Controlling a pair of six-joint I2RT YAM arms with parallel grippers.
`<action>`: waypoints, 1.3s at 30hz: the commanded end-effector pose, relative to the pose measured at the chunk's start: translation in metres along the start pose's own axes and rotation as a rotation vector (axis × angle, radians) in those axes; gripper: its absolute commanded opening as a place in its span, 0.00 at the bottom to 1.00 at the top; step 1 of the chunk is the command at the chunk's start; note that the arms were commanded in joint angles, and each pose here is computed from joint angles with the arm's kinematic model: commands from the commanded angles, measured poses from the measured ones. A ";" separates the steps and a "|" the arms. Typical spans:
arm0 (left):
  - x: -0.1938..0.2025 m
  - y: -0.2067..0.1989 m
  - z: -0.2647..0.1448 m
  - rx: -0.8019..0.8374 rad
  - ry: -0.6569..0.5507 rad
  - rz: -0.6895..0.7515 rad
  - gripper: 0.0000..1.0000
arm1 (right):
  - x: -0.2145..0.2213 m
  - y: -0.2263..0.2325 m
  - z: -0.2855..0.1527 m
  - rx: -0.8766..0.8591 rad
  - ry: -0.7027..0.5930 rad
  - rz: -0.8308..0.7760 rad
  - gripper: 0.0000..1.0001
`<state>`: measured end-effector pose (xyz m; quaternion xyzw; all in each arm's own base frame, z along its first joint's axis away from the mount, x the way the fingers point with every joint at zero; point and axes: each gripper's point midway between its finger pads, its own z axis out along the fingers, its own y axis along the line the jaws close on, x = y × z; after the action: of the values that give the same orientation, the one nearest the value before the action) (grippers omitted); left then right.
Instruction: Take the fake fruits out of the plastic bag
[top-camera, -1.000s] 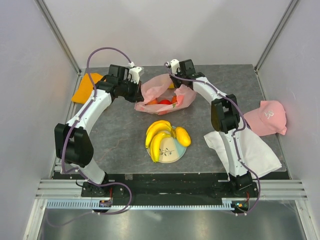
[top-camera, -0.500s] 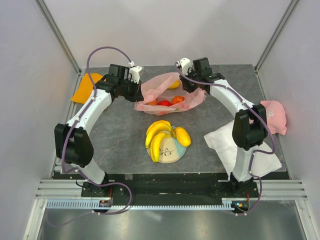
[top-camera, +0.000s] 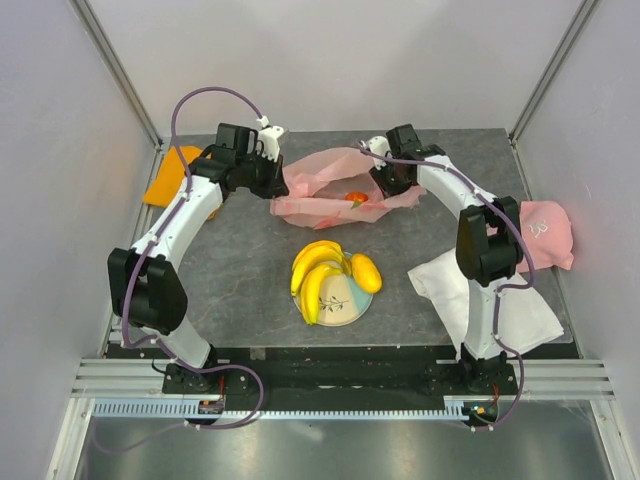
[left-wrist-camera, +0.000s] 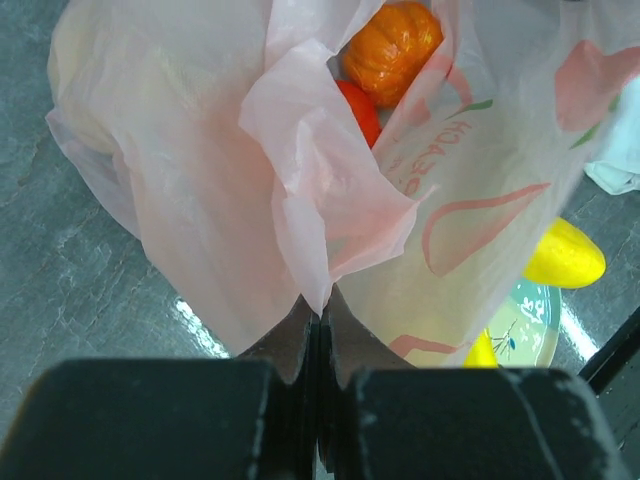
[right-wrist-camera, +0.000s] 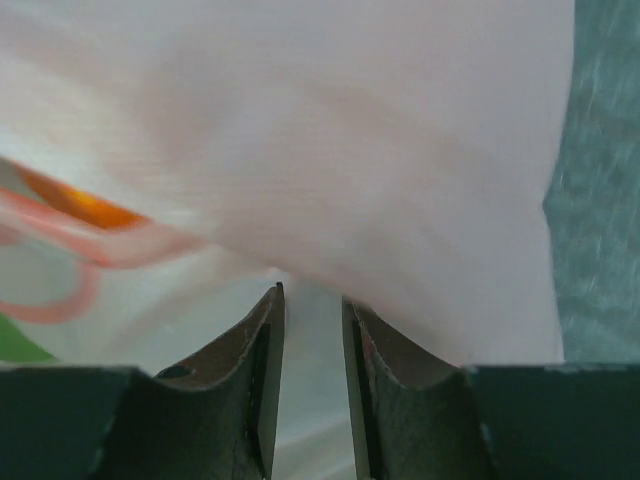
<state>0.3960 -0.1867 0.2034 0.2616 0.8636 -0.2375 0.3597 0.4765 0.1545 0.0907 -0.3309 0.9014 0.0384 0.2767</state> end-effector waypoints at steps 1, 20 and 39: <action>-0.041 -0.016 -0.017 0.038 -0.120 0.086 0.02 | 0.079 -0.049 -0.030 0.139 0.194 0.119 0.36; -0.060 -0.040 0.022 0.115 -0.108 0.105 0.02 | -0.034 0.037 -0.060 -0.170 -0.213 -0.237 0.41; -0.053 -0.040 0.033 0.125 -0.072 0.127 0.02 | -0.072 -0.026 0.023 0.075 -0.190 -0.248 0.61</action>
<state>0.4100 -0.2459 0.2204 0.3150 0.8294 -0.2749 0.3705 0.5172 0.1821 0.0977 -0.4302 0.8362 0.0374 0.3381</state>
